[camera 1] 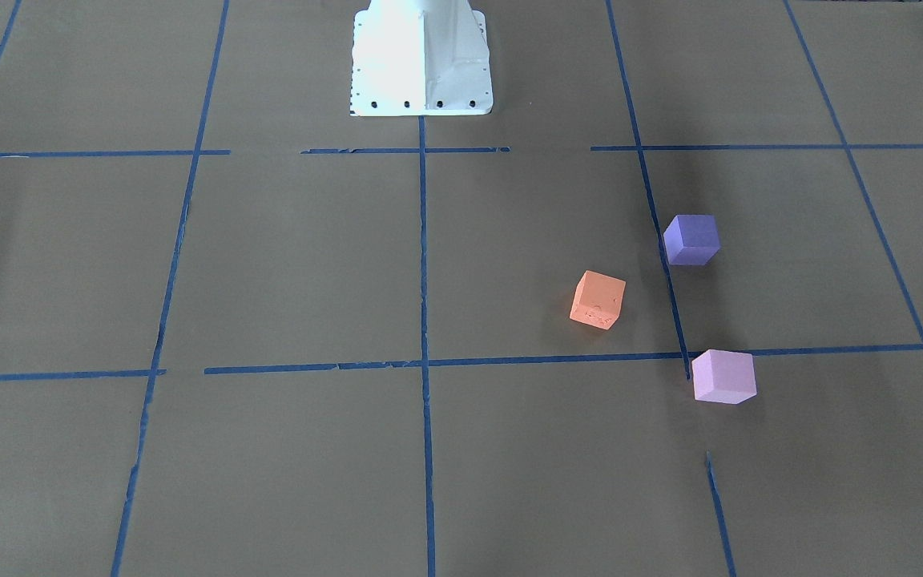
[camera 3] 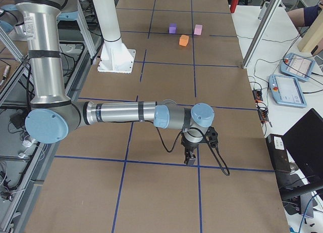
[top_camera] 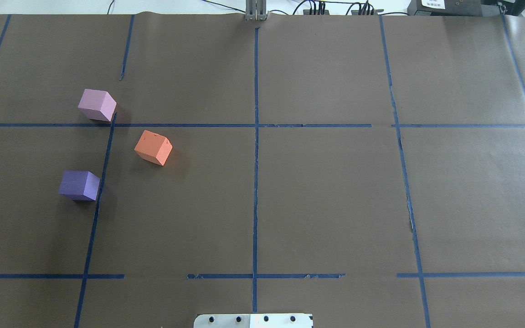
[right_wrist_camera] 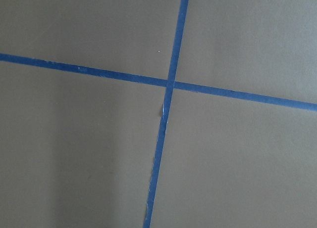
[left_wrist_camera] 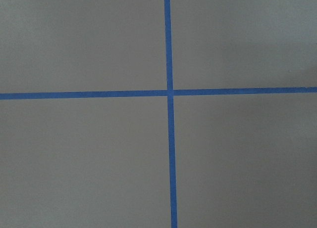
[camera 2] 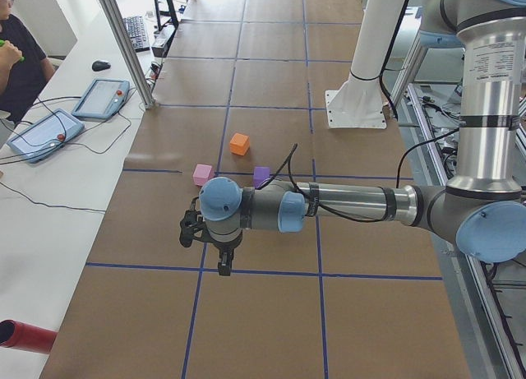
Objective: Arrange blocks in a line
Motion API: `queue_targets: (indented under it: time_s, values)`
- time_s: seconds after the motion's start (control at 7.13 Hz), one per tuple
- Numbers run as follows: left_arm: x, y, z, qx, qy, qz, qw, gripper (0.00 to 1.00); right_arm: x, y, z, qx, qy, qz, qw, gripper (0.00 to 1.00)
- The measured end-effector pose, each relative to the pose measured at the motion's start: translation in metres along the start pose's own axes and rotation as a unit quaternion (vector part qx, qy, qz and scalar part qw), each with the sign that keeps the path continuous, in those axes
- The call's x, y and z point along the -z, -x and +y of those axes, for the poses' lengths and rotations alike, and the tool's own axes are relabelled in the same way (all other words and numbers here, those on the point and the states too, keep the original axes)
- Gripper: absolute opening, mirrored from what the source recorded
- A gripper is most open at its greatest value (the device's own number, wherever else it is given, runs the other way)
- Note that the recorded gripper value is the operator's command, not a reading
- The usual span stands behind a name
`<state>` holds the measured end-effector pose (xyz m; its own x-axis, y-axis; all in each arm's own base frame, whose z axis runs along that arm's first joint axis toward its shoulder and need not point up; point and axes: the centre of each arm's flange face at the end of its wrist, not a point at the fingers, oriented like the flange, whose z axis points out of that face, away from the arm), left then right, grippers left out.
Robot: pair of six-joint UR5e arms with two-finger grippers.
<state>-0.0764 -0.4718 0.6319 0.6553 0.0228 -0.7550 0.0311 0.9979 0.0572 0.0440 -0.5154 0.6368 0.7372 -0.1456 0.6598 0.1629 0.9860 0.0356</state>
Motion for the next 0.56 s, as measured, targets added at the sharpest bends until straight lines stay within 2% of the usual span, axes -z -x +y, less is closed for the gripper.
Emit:
queue_targets:
  time_s: [0.42,0.56]
  values:
    - [-0.0037,0.0005,0.0042,0.014,0.004,-0.002,0.9999,1.00,0.0000,0.0000,0.0000,0.000,0.000,0.000,1.0000,1.00]
    - [-0.0034,-0.0007,0.0040,0.032,0.003,-0.003,0.9995,1.00,0.0000,0.0000,0.0000,0.000,0.000,0.000,1.0000,1.00]
